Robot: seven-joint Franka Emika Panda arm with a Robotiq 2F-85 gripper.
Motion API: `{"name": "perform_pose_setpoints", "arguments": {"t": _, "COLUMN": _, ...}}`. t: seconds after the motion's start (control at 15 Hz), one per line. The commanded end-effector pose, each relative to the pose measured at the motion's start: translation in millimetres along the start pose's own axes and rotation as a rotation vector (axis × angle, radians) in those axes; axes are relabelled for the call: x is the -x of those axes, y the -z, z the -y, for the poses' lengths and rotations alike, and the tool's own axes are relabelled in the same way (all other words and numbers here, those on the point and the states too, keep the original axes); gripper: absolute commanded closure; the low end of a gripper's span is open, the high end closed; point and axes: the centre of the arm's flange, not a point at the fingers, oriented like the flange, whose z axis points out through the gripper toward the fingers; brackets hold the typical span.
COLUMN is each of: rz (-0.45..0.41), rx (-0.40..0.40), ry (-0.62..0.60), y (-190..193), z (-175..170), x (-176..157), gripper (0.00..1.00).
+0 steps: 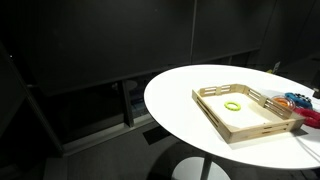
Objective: Pick up a red ring and put it into the wooden tray
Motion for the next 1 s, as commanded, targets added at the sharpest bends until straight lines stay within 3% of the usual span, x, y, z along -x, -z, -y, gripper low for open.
{"name": "perform_pose_setpoints", "arguments": {"t": 0.0, "rz": -0.019, "rx": -0.011, "ry": -0.011, "y": -26.7, "z": -8.8, "x": -6.3, "gripper": 0.0}}
{"name": "perform_pose_setpoints", "arguments": {"t": 0.53, "rz": -0.042, "rx": -0.029, "ry": -0.02, "y": -63.3, "z": -9.9, "x": -15.2, "gripper": 0.0}}
{"name": "perform_pose_setpoints", "arguments": {"t": 0.93, "rz": 0.004, "rx": -0.023, "ry": -0.017, "y": -80.7, "z": -8.0, "x": -11.3, "gripper": 0.0}}
